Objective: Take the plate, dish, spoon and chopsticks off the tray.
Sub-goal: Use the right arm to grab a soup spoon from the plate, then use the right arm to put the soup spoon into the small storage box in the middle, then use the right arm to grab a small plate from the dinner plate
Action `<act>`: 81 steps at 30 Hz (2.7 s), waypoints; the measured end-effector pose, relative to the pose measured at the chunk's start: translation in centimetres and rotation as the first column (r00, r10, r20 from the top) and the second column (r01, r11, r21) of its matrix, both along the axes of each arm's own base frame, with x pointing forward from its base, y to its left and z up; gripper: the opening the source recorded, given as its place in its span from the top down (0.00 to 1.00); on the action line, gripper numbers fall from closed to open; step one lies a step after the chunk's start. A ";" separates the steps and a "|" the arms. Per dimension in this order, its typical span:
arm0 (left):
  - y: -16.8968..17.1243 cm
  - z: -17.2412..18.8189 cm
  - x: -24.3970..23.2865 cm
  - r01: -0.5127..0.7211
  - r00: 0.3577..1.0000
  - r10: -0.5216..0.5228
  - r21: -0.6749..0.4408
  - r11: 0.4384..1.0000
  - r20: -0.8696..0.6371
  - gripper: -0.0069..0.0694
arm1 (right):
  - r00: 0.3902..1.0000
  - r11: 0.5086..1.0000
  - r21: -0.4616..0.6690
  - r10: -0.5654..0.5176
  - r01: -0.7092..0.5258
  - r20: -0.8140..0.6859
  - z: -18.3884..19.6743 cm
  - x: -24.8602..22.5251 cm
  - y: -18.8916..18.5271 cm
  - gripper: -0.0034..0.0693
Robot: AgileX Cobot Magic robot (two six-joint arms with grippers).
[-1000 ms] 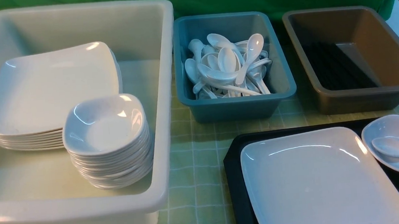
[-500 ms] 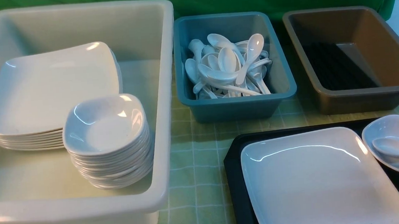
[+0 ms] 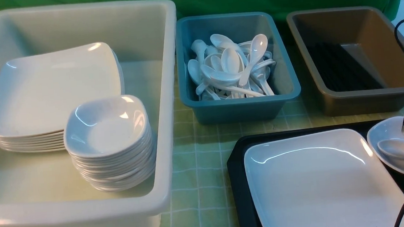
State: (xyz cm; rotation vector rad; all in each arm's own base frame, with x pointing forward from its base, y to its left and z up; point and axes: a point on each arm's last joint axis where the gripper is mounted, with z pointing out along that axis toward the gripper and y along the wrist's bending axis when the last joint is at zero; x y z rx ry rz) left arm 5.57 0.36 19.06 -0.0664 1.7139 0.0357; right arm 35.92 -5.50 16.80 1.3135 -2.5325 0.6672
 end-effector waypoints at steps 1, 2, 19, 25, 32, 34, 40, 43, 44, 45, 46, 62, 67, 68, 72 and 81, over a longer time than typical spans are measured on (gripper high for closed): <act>0.0 0.0 0.0 0.000 1.000 0.000 0.000 1.000 0.000 0.91 | 1.000 1.000 -0.001 0.004 -0.004 0.005 0.0 0.1 0.0 0.49; 0.0 0.0 0.0 0.000 1.000 0.000 0.000 1.000 0.000 0.91 | 1.000 1.000 -0.001 0.008 -0.008 0.009 0.0 0.1 0.0 0.49; 0.0 0.0 0.0 0.000 1.000 0.000 0.004 1.000 0.000 0.91 | 0.999 0.999 0.013 -0.032 0.031 0.037 2.3 -0.7 0.1 0.81; 0.0 0.0 0.0 0.000 1.000 0.000 0.004 1.000 0.000 0.91 | 0.991 0.998 0.040 -0.053 0.048 0.123 5.6 -1.7 0.3 0.81; 0.0 0.0 0.0 0.000 1.000 0.000 0.004 1.000 0.000 0.91 | 0.907 0.981 0.168 0.017 -0.096 0.420 12.5 -3.4 4.1 0.81; 0.0 0.0 0.0 0.000 1.000 0.000 0.004 1.000 0.000 0.91 | 0.871 0.968 0.195 0.041 -0.155 0.489 13.7 -3.1 6.3 0.81; 0.0 0.0 0.0 0.000 1.000 0.000 0.003 1.000 0.000 0.91 | 0.771 0.889 0.426 -0.151 -0.168 0.618 15.0 -0.7 15.3 0.81; 0.0 0.0 0.0 0.000 1.000 0.000 0.003 1.000 0.000 0.91 | 0.739 0.822 0.557 -0.299 -0.122 0.603 14.4 1.3 18.5 0.81; 0.0 0.0 0.0 0.000 1.000 0.000 0.003 1.000 0.000 0.91 | 0.728 0.787 0.610 -0.368 -0.088 0.579 13.6 2.3 19.6 0.81; 0.0 0.0 0.0 0.000 1.000 0.000 0.003 1.000 0.000 0.91 | 0.701 0.730 0.681 -0.462 -0.046 0.543 13.0 3.4 20.8 0.81; 0.0 0.0 0.0 0.000 1.000 0.000 0.003 1.000 0.000 0.91 | 0.690 0.700 0.713 -0.503 -0.027 0.520 12.6 4.1 21.4 0.81; 0.0 0.0 0.0 0.000 1.000 0.000 0.005 1.000 0.000 0.91 | 0.629 0.509 0.831 -0.727 0.224 0.275 9.9 7.3 24.6 0.49; 0.0 0.0 0.0 0.000 1.000 0.000 0.005 1.000 0.000 0.91 | 0.727 0.645 0.733 -0.607 0.215 0.321 14.3 4.9 23.3 0.71; 0.0 0.0 0.0 0.000 1.000 0.000 0.005 1.000 0.000 0.91 | 0.742 0.657 0.725 -0.589 0.207 0.321 14.8 4.7 23.2 0.76; 0.0 0.0 0.0 0.000 1.000 0.000 0.005 1.000 0.000 0.91 | 0.756 0.680 0.728 -0.520 0.086 0.397 21.3 0.8 21.4 0.93; 0.0 0.0 0.0 0.000 1.000 0.000 0.005 1.000 0.000 0.91 | 0.698 0.709 0.699 -0.547 0.092 0.462 24.8 -7.1 14.2 0.95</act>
